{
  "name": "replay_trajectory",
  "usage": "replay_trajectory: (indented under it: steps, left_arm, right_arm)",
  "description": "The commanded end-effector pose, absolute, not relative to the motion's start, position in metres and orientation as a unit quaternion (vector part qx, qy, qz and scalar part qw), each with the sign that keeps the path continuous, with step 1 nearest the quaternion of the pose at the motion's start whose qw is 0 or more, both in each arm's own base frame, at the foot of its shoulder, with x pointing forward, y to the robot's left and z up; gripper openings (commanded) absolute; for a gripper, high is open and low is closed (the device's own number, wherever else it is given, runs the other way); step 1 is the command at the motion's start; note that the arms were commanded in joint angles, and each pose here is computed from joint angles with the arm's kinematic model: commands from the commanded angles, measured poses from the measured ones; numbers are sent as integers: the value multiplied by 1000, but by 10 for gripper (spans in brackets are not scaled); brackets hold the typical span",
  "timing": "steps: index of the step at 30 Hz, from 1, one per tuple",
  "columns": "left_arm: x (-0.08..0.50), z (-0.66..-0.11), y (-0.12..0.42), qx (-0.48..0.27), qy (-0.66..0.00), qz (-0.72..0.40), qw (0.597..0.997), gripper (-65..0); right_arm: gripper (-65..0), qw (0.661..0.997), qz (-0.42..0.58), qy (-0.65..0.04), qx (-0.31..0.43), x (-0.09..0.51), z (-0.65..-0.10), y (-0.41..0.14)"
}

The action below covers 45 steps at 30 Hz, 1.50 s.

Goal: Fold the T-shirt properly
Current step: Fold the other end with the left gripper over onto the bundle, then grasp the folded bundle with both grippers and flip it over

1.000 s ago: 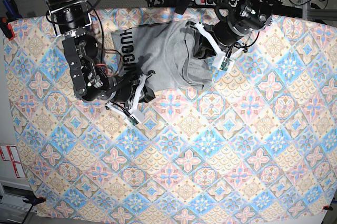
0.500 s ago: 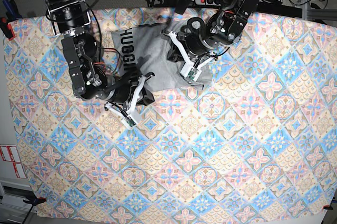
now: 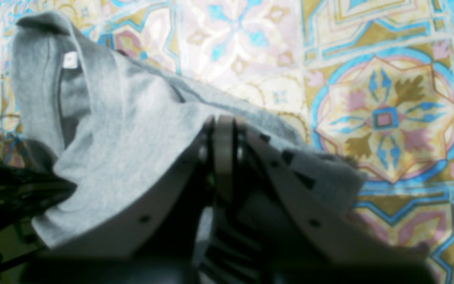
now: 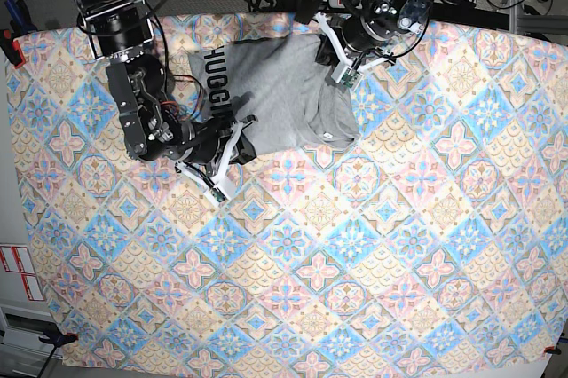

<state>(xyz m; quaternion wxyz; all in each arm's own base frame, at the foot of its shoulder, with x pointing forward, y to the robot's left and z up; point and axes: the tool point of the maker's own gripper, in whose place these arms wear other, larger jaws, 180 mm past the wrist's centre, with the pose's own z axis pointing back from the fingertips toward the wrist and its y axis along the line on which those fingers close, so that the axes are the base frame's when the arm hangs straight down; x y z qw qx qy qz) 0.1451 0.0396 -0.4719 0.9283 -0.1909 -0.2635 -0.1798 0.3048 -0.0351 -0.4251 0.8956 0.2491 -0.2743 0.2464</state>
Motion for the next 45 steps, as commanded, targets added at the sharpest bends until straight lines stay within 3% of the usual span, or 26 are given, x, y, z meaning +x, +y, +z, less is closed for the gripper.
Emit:
replay_trajectory:
  steps: [1, 6, 11, 16, 22, 32, 39, 45]
  left_arm:
    - [137, -476, 41, -190, -250, -182, 932, -650]
    - [132, -476, 39, -194, -247, -178, 932, -650]
    - [140, -433, 16, -227, -295, -184, 910, -650]
    - [148, -417, 2, -242, -315, -180, 900, -650]
    - [145, -446, 9, -227, -284, -172, 916, -650]
    - [157, -477, 24, -199, -262, -170, 929, -650]
    - [165, -475, 24, -197, -268, -172, 927, -650]
    - [167, -475, 25, -195, -270, -171, 927, -650]
  right_arm:
    - [-647, 883, 248, -299, 263, 316, -409, -24]
    - [-647, 881, 247, -299, 273, 315, -408, -15]
    - [-647, 871, 284, -285, 281, 302, -412, 7]
    - [-647, 881, 336, -253, 218, 308, -437, -2]
    - [-647, 895, 362, -207, 160, 301, -470, -18]
    - [-649, 893, 370, -217, 134, 307, -467, -37]
    - [-648, 894, 279, -327, 127, 351, -415, -74]
    - [-648, 924, 247, -261, 128, 333, -461, -94]
